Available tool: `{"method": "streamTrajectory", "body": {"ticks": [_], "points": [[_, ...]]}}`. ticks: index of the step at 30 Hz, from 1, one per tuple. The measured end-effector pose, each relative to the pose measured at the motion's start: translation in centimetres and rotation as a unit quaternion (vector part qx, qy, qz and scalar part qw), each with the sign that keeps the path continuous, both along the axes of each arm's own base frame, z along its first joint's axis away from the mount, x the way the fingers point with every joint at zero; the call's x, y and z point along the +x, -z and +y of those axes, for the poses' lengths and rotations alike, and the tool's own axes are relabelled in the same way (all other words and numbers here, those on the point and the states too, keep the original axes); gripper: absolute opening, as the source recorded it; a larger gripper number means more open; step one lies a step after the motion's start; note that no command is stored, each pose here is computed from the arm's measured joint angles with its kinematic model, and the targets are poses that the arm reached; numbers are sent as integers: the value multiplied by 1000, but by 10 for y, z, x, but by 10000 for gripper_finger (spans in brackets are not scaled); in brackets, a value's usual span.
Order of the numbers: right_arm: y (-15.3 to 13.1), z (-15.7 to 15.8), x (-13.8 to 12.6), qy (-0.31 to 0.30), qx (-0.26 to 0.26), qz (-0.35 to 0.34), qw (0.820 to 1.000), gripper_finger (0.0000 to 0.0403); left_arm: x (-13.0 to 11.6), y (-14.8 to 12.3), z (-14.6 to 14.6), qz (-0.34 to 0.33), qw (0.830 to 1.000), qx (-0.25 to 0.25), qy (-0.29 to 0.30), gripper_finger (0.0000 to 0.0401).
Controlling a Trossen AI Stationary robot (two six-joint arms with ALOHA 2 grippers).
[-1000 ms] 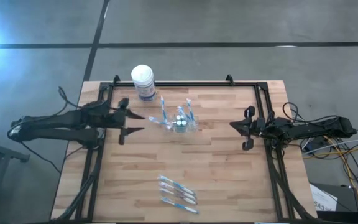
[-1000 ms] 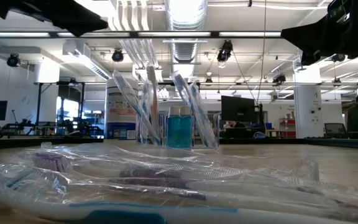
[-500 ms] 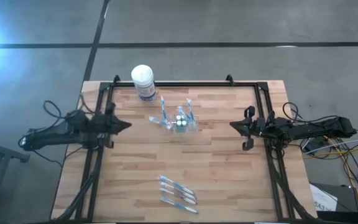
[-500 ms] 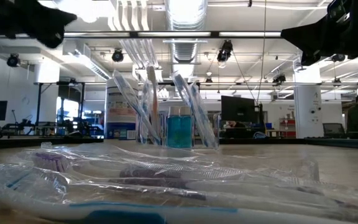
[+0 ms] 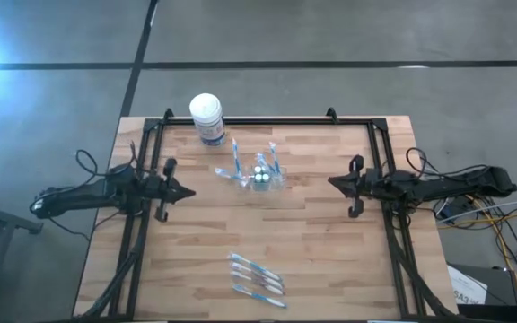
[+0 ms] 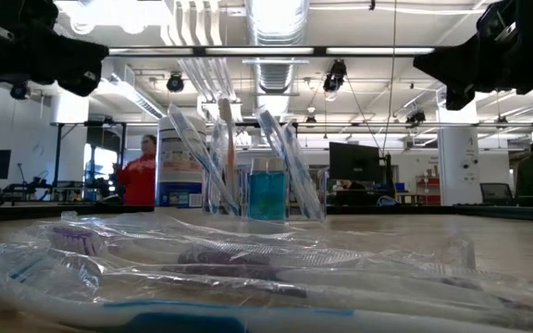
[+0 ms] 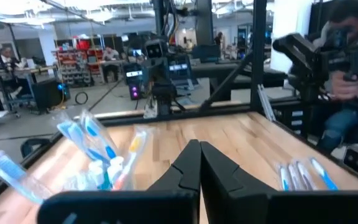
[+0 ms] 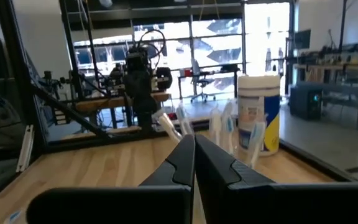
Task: Pick & Place toothbrushing station
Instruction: Put the blue toothbrush in the transparent organizer
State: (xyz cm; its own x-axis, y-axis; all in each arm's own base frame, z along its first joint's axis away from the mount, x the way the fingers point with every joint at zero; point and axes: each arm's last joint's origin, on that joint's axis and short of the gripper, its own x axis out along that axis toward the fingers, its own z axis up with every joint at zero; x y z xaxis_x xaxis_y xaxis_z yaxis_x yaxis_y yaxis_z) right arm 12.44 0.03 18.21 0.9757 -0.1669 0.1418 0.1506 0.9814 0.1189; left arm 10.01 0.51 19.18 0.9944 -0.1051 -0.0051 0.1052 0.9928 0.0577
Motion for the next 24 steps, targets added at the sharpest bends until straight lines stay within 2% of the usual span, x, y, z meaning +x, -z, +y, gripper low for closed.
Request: {"method": "streamTrajectory", "body": {"ticks": [8,11,18,21,24], "points": [[-7,-1,0,6,27,-42,999,8,3,19,0,13,1000,3,9,4],[-17,-3,2,42,76,-48,995,8,4,24,0,20,1000,-3,10,5],[-65,6,30,39,105,66,992,8,4,24,0,20,1000,-3,10,13],[-82,21,55,50,92,123,987,8,4,24,0,20,1000,-3,10,15],[-87,43,86,62,61,192,977,8,4,24,0,20,1000,-2,10,16]]}}
